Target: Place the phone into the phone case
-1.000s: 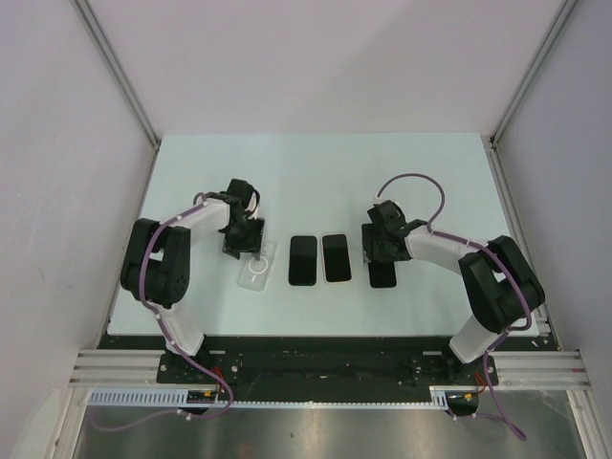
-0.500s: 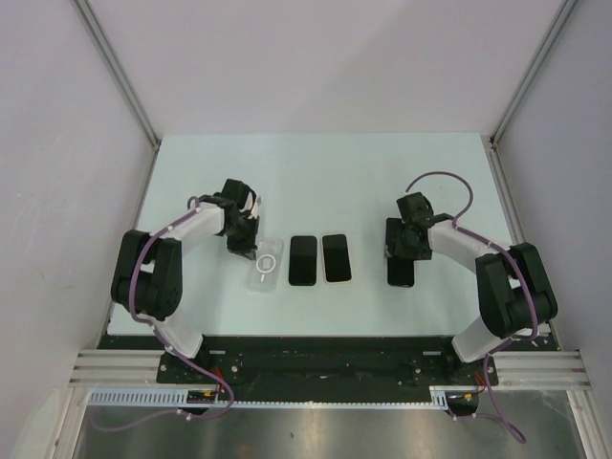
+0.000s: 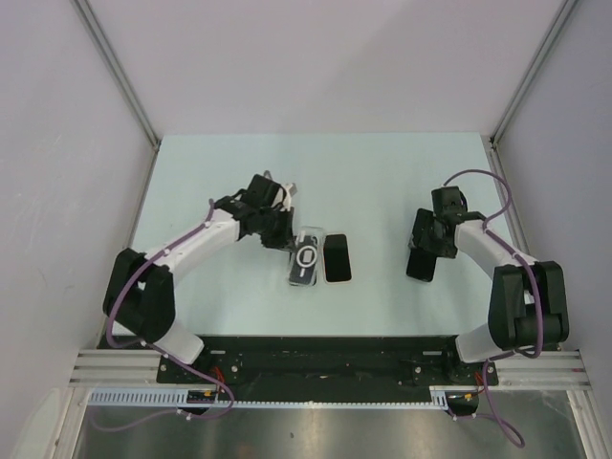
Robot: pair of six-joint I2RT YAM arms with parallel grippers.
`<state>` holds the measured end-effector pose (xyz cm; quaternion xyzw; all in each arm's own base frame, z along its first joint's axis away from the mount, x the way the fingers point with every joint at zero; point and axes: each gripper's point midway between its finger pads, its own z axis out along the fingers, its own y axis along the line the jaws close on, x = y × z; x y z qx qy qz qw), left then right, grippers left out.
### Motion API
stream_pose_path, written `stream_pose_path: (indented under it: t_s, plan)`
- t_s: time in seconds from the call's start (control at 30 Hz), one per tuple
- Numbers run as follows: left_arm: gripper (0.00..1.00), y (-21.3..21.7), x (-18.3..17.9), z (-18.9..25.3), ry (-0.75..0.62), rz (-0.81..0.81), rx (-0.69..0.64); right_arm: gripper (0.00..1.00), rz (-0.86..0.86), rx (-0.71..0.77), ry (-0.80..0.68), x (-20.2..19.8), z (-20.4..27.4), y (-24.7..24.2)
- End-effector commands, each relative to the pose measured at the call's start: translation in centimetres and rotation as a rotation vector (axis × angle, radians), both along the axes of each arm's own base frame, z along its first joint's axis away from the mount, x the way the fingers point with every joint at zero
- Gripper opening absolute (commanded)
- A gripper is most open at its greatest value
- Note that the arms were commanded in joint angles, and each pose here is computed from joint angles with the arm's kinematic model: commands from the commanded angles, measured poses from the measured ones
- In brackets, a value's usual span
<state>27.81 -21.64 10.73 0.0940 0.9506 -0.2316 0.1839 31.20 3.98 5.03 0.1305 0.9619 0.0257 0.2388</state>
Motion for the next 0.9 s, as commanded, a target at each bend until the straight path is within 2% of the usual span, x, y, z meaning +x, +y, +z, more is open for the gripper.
stream_pose_path:
  t_s: [0.0, 0.1, 0.17, 0.23, 0.27, 0.4, 0.53, 0.7, 0.83, 0.87]
  plan:
    - [0.0, -7.1, 1.7, 3.4, -0.058, -0.025, -0.124, 0.42, -0.066, 0.022, -0.038, 0.4, 1.4, -0.9]
    - [0.0, -11.6, 1.7, 3.7, -0.038, -0.08, -0.177, 0.42, -0.104, 0.011, -0.026, 0.1, 1.3, -2.0]
    - [0.0, -14.2, 1.0, 2.1, -0.005, -0.112, -0.16, 0.42, -0.116, 0.01, -0.023, -0.1, 1.2, -2.4]
    - [0.0, -16.8, 0.9, 2.5, -0.014, -0.14, -0.172, 0.42, -0.157, -0.008, -0.012, -0.3, 1.1, -3.4]
    - [0.0, -17.6, 0.8, 0.8, 0.021, -0.132, -0.155, 0.42, -0.169, -0.015, -0.003, -0.6, 1.0, -3.8]
    - [0.0, -21.4, 0.8, 0.1, 0.035, -0.144, -0.189, 0.42, -0.227, -0.021, 0.0, -1.0, 1.2, -5.8]
    - [0.0, -24.0, 0.6, -1.0, 0.041, -0.155, -0.188, 0.41, -0.266, -0.033, -0.019, -1.4, 1.8, -6.9]
    - [0.0, -24.3, 1.3, -3.6, 0.051, -0.113, -0.143, 0.41, -0.27, -0.011, -0.023, -1.3, 2.0, -6.7]
    - [0.13, -24.4, 1.5, -4.8, 0.063, -0.104, -0.13, 0.41, -0.263, -0.006, -0.016, -1.4, 1.9, -6.6]
    - [0.19, -24.4, 1.4, -5.0, 0.067, -0.107, -0.131, 0.41, -0.261, -0.007, -0.019, -1.5, 2.0, -6.6]
